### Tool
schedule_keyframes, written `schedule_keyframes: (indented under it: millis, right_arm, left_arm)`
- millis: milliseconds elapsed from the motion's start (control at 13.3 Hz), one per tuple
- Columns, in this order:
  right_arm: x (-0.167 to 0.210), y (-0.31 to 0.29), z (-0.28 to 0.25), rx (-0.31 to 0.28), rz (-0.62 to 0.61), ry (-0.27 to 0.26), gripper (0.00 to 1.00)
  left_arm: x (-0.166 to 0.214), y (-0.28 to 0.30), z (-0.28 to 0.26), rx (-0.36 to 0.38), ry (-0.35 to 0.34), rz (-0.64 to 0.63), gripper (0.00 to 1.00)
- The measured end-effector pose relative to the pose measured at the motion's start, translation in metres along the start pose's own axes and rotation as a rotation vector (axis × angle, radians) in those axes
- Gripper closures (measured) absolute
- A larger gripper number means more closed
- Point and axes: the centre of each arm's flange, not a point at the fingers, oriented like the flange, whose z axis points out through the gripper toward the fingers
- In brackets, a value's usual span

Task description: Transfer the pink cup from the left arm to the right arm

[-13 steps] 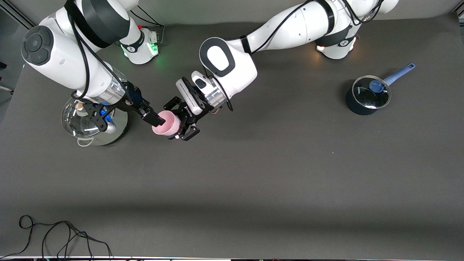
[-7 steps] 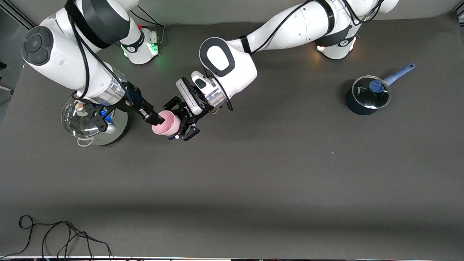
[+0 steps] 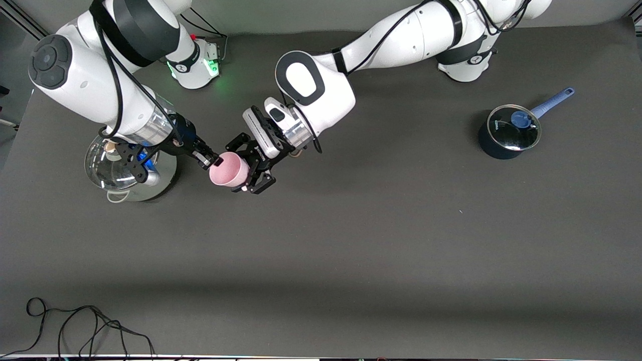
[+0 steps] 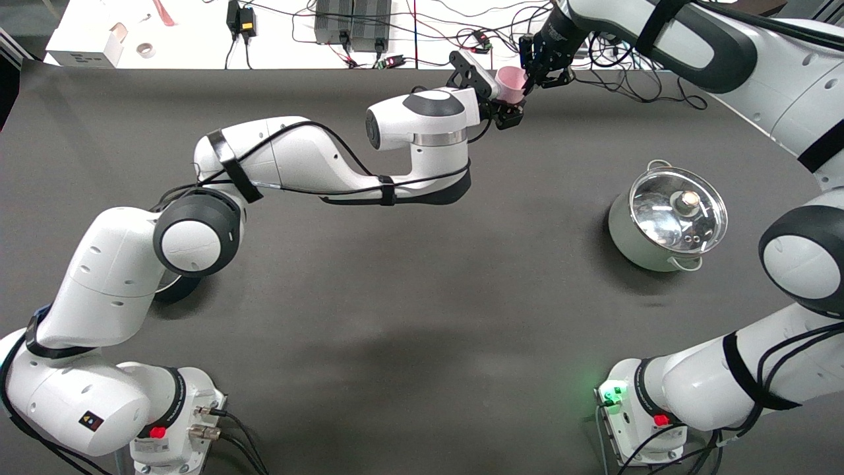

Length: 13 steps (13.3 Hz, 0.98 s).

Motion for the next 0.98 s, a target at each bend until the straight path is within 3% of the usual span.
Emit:
schedule_keyframes:
  millis: [377,678,979]
  right_arm:
    - [0.0,0.0,0.0,0.003,0.0,0.001,0.98]
    - [0.001,-0.003,-0.003,0.03,0.001,0.012,0.98]
    - [0.014,-0.006,-0.015,0.085,-0.003,0.092,0.98]
  left_arm:
    - [0.001,-0.001,0.0,0.003,0.001,0.003,0.35]
    - [0.009,-0.01,-0.003,0.022,0.017,0.009,0.0]
    - [0.011,-0.014,-0.003,0.033,0.022,0.022,0.0]
